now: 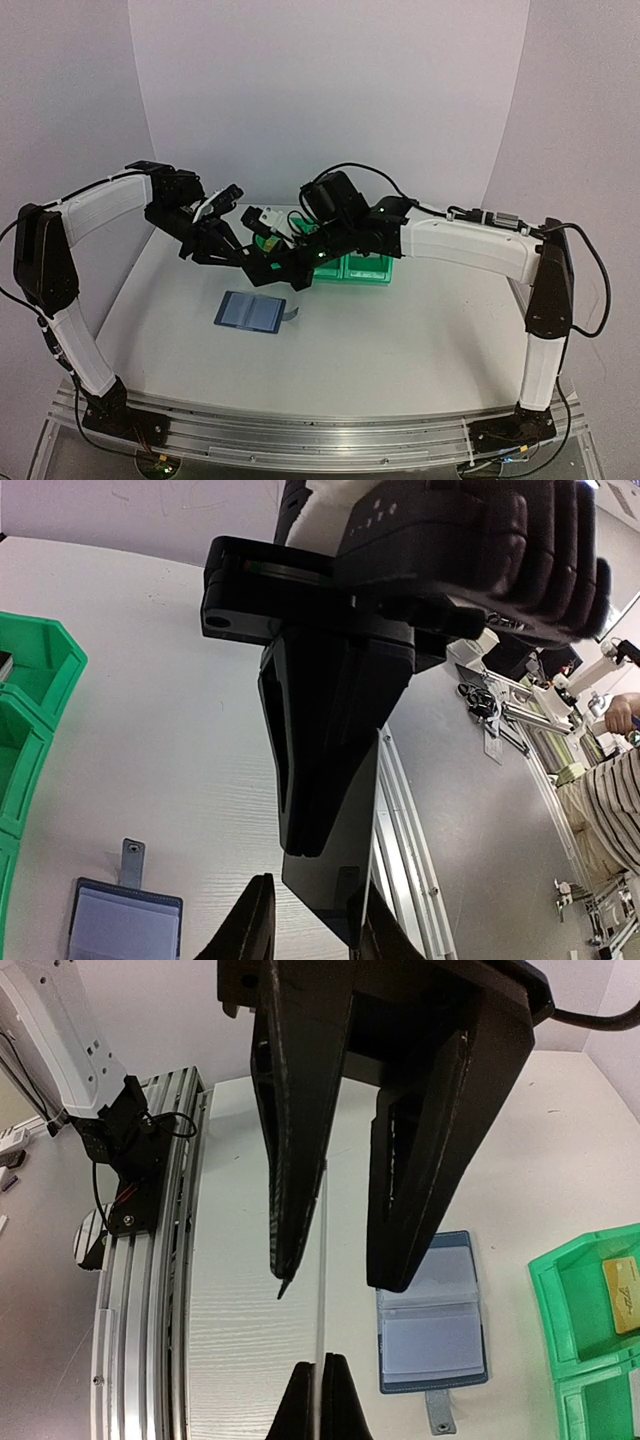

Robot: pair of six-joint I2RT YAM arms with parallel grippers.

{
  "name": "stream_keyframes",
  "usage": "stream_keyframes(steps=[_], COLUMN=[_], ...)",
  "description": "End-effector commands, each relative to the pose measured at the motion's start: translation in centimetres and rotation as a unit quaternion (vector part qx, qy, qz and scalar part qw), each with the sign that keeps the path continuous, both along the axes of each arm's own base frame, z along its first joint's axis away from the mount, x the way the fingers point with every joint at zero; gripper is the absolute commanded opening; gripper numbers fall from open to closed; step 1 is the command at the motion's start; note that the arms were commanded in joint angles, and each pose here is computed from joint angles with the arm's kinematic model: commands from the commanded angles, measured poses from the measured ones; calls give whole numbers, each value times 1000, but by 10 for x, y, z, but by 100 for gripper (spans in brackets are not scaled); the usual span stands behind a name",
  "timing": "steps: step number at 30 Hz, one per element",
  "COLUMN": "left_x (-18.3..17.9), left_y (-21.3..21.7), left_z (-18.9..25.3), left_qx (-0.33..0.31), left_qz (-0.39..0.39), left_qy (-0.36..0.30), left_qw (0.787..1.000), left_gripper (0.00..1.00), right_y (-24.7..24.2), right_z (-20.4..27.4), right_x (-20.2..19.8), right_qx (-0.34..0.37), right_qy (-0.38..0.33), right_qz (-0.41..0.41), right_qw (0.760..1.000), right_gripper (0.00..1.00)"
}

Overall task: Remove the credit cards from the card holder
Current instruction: Place the credit card in the storage box.

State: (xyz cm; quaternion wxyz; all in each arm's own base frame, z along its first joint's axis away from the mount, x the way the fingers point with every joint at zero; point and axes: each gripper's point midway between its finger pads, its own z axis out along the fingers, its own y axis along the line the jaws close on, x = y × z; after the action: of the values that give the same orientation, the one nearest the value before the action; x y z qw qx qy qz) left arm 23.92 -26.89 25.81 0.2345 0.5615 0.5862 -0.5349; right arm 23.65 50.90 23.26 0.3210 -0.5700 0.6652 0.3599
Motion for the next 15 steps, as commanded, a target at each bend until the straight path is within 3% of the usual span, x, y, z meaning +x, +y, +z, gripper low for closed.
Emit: stream_keyframes(steps=[1, 4, 7, 12, 13, 15], left_x=[-10, -13, -19, -19, -13, 5], left_y=[1, 0, 0, -1, -2, 2], left_z=[26, 33, 36, 31, 30, 18], left_qx=[-31, -43, -49, -52, -52, -38], left_qz=[-4, -9, -15, 4, 16, 63], left_qy=[-11, -6, 5, 70, 94, 178], left_qw=[999, 999, 999, 996, 994, 981], left_gripper=[26, 22, 2, 0, 0, 0], right_y=[7, 8, 8, 6, 3, -9], right_z=[4, 1, 2, 7, 9, 12], right_x=[-1, -1, 1, 17, 26, 56], right_qx=[6, 5, 5, 1, -3, -22], right_qy=[-3, 0, -2, -16, -26, -66], right_qz=[7, 5, 1, -40, -66, -151], right_qw=[1000, 1000, 1000, 999, 997, 986], right_gripper=[0, 0, 0, 2, 8, 40])
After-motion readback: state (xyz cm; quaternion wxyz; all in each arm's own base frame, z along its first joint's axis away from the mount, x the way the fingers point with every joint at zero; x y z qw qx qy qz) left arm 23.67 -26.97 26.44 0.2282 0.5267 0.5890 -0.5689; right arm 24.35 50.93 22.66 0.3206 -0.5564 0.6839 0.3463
